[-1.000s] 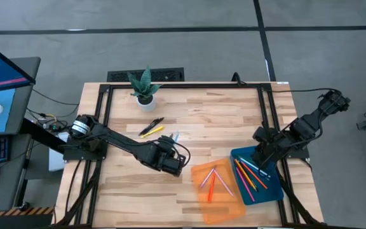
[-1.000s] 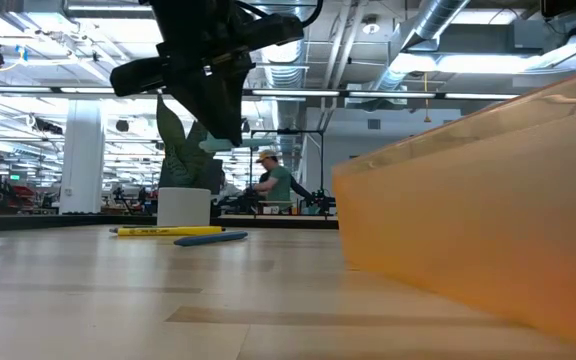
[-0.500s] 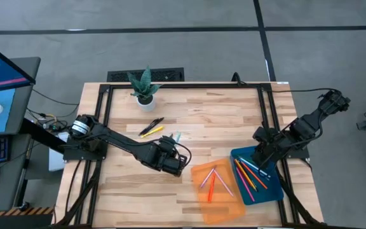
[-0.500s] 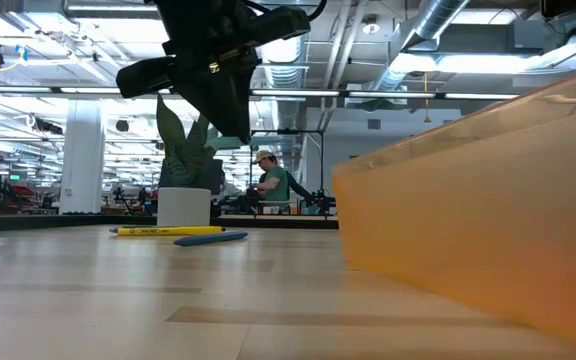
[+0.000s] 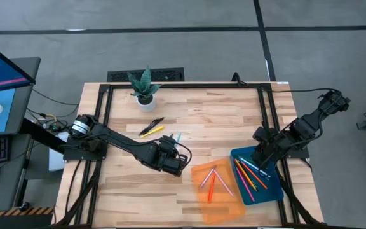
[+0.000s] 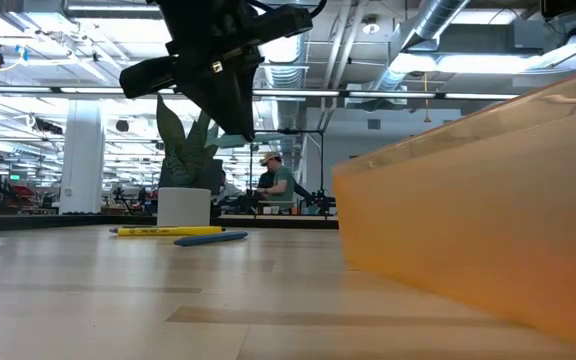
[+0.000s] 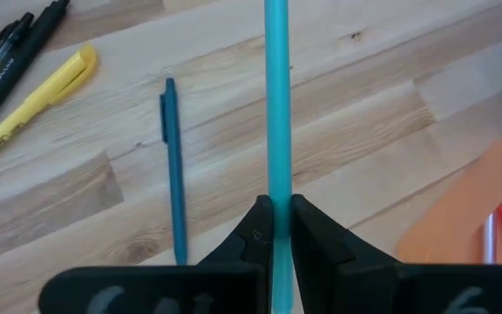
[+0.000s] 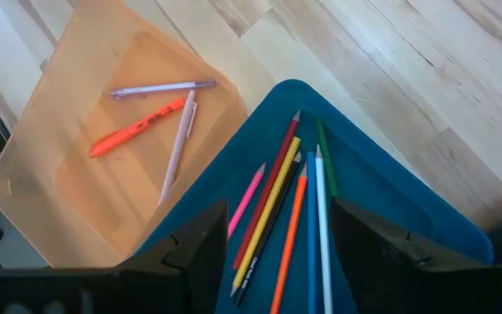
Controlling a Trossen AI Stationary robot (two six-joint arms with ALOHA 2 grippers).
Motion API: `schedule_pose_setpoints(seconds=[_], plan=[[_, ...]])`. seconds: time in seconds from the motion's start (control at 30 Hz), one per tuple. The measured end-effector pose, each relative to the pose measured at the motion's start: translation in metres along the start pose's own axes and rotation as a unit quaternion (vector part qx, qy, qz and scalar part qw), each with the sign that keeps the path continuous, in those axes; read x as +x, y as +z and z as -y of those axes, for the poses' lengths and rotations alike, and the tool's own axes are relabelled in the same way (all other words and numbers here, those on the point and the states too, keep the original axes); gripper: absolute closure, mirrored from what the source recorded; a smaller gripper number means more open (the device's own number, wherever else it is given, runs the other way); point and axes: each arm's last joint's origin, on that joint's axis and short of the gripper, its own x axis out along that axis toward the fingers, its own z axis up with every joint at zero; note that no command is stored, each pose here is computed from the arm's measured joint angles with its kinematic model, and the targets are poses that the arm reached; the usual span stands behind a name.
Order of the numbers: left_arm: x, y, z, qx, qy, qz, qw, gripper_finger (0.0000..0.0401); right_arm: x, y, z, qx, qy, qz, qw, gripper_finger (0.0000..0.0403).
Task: Sort pens & pencils
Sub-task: Put the light blue pen into the orange bin
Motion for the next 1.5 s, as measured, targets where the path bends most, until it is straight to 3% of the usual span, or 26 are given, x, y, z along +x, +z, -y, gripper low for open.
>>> schedule_pose_setpoints(seconds=[0.5, 0.77, 1.23, 1.5], plan=[[0.000, 0.000, 0.003, -0.005, -0.016, 0.002, 1.000, 0.0390, 0.000, 0.000, 0.000, -0.005, 0.000, 0.000, 1.000, 0.0182], [-0.008, 0.004, 0.015, -0.002, -0.058, 0.005, 0.998, 0.0390, 0.000, 0.000, 0.000, -0.006, -0.001, 0.001, 1.000, 0.0182], [-0.055, 0.037, 0.045, 0.041, -0.135, 0.074, 0.987, 0.0390, 0.000, 0.000, 0.000, -0.005, -0.001, 0.001, 1.000, 0.0182], [-0.080, 0.034, 0.066, 0.078, -0.230, 0.110, 0.964, 0.0390, 0.000, 0.000, 0.000, -0.002, -0.001, 0.002, 1.000, 0.0182]])
